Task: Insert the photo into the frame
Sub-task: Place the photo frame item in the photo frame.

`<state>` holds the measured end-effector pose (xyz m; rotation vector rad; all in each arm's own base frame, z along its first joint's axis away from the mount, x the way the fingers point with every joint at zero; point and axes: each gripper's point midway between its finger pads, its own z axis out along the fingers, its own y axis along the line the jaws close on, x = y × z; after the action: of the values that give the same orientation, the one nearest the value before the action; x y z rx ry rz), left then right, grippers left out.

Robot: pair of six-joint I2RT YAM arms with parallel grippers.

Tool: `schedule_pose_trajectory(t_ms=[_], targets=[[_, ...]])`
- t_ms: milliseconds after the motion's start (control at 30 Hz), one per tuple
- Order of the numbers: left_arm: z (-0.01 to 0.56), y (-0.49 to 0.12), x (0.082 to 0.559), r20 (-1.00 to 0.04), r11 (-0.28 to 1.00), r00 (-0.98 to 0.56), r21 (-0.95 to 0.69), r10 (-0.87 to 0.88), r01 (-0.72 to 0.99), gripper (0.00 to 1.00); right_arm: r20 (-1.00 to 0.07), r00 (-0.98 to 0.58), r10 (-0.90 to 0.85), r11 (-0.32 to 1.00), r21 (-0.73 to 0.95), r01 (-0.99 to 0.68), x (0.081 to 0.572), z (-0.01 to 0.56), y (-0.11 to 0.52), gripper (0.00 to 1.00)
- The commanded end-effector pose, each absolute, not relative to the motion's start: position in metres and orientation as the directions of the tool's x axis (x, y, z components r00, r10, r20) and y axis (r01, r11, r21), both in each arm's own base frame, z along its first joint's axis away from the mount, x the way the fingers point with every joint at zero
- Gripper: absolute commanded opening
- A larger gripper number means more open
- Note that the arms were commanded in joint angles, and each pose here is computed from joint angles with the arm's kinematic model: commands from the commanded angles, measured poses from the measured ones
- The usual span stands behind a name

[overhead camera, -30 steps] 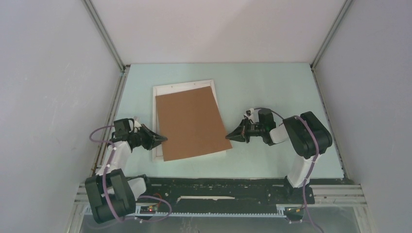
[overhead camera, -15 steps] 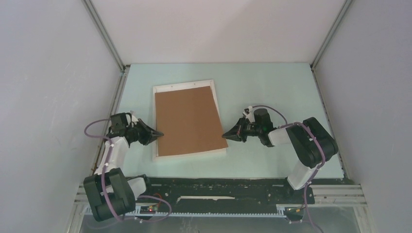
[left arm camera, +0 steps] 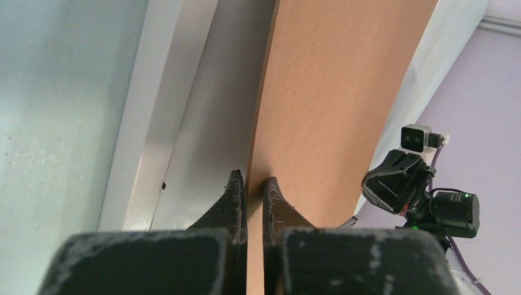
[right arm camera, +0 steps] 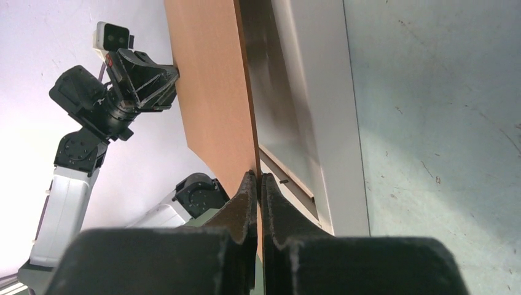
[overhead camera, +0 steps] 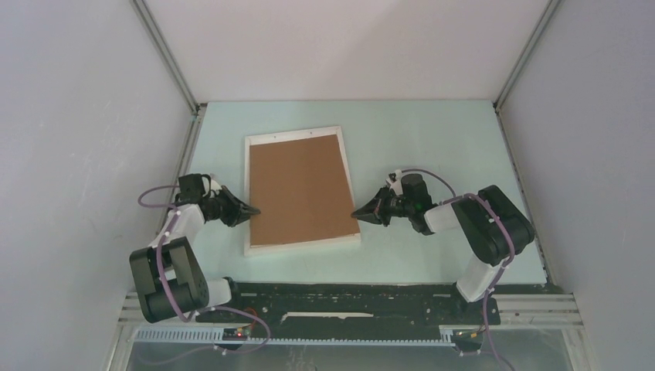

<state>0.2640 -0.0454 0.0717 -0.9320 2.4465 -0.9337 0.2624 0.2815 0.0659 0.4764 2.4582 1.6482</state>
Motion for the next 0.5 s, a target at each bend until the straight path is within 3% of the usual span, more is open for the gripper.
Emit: schedule_pose_trajectory(t_ms=[0, 367, 467], targets=[[0.063, -0.042, 0.268, -0.095, 0.603, -0.731, -0.642, -0.676, -0.474, 0.0, 0.038, -0.957, 0.288, 0.278, 0.953, 0.122, 0.259, 0.098, 0.307, 0.0], [0.053, -0.039, 0.274, -0.081, 0.61, -0.738, -0.627, -0.67, -0.485, 0.0, -0.058, -0.945, 0.323, 0.334, 0.941, 0.056, 0.278, 0.12, 0.309, 0.0], [0.05, -0.036, 0.275, -0.086, 0.615, -0.734, -0.615, -0.674, -0.493, 0.08, -0.057, -0.942, 0.332, 0.334, 0.94, 0.061, 0.283, 0.12, 0.311, 0.0]])
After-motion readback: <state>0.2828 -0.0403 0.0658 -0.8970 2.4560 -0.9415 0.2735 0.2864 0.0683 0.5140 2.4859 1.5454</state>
